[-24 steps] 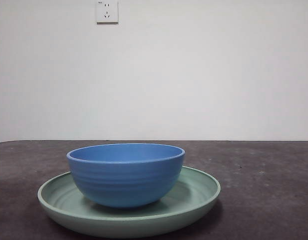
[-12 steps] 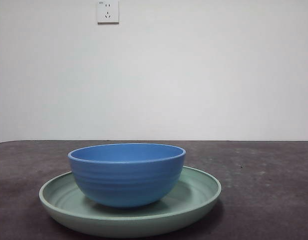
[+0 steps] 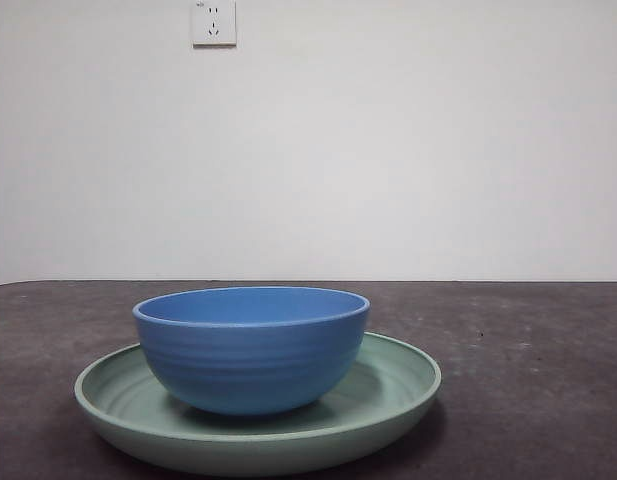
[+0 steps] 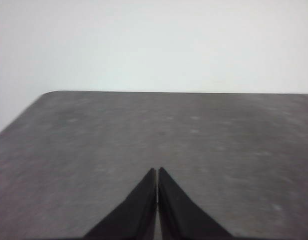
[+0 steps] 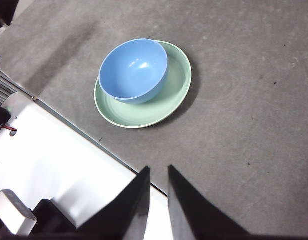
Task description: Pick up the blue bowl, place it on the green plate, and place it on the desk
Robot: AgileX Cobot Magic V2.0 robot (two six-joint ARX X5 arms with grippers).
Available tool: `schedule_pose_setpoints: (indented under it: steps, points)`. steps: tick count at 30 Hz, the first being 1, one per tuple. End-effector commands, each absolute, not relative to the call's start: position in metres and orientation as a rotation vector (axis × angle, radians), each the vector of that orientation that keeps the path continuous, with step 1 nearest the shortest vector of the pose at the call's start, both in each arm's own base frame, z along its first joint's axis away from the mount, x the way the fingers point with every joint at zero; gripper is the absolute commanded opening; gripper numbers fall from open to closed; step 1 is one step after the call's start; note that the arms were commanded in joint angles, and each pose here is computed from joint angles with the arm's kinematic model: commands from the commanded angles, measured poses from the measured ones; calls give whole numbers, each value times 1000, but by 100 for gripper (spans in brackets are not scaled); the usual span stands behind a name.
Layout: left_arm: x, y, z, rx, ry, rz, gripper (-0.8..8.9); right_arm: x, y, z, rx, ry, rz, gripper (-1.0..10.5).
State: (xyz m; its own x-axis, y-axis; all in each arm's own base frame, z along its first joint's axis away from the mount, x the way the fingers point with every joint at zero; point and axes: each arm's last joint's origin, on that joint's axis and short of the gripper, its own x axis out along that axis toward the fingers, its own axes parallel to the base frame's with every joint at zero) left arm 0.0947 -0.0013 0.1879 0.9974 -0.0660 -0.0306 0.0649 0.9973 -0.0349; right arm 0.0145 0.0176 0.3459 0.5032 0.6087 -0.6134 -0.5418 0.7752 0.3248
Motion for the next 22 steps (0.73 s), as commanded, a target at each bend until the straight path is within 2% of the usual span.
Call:
schedule_pose_setpoints:
  steps: [1, 10, 22]
  points:
    - [94, 0, 182, -58, 19, -38, 7, 14, 18, 350, 88, 757, 710, 52]
    - [96, 0, 155, -75, 122, -34, 7, 14, 18, 350, 89, 756, 710, 52]
    - [96, 0, 154, -76, 131, -34, 7, 14, 18, 350, 89, 757, 710, 52]
